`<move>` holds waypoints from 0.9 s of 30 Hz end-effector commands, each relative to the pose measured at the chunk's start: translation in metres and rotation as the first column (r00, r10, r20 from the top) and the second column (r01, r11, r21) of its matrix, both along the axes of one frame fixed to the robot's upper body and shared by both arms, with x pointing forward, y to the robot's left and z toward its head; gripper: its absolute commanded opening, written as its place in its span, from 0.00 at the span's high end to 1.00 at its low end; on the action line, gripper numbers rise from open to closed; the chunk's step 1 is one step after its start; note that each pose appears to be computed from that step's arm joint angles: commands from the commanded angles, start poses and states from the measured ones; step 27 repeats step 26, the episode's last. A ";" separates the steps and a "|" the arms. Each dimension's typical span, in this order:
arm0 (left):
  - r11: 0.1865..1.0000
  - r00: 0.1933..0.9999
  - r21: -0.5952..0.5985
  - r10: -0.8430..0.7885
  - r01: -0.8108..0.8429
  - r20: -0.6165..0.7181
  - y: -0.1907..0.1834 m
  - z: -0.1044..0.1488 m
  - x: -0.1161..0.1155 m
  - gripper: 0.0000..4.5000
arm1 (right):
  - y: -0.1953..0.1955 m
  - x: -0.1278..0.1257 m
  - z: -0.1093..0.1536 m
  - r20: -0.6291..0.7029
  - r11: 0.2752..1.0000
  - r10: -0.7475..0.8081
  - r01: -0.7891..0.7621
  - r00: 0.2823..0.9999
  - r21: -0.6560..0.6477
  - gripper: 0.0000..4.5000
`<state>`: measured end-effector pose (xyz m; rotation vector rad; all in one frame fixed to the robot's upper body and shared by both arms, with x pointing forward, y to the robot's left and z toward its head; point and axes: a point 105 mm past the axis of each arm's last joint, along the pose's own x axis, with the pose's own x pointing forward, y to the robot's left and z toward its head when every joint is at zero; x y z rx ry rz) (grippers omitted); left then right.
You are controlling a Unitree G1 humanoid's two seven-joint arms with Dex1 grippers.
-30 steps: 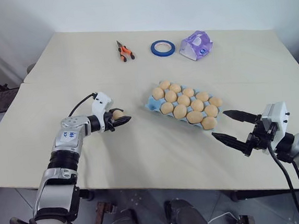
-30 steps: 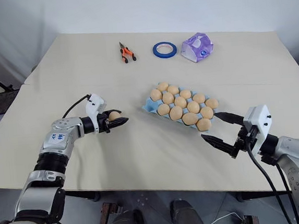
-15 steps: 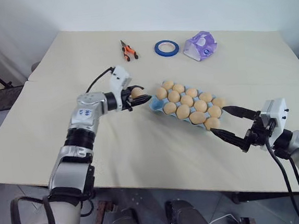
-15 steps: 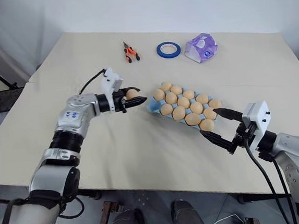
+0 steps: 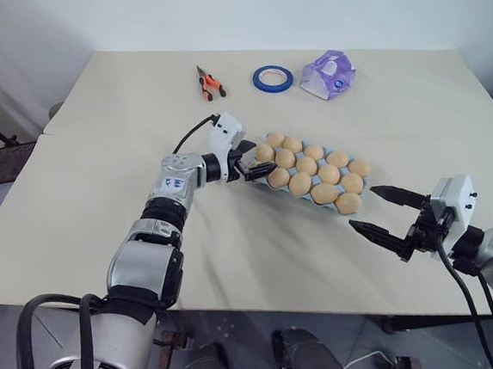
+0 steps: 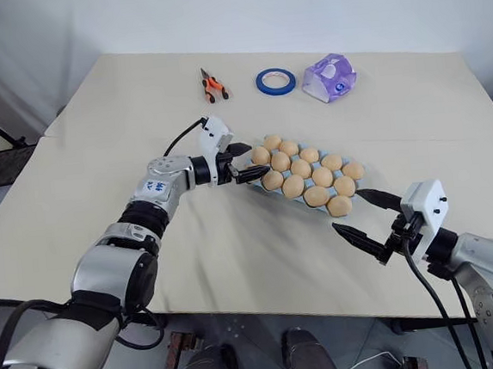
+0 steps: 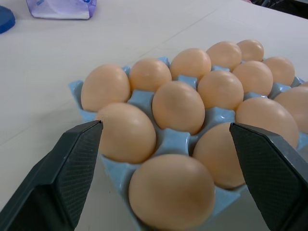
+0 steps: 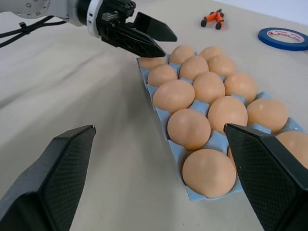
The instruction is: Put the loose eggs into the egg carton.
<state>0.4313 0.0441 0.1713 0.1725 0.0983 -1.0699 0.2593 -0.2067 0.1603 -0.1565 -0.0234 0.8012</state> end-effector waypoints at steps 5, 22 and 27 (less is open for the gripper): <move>0.994 0.993 -0.073 -0.068 0.076 0.101 0.032 0.041 -0.009 0.00 | 0.001 0.003 0.017 0.074 1.000 0.021 -0.021 0.997 0.001 0.00; 0.994 0.993 0.096 -0.065 0.056 0.097 0.151 0.015 -0.075 0.00 | -0.011 0.023 0.014 0.047 0.984 0.143 -0.138 0.989 -0.109 0.00; 0.994 0.992 0.092 -0.061 0.052 0.107 0.150 0.010 -0.077 0.00 | -0.003 0.027 0.011 0.041 0.977 0.181 -0.174 0.983 -0.126 0.00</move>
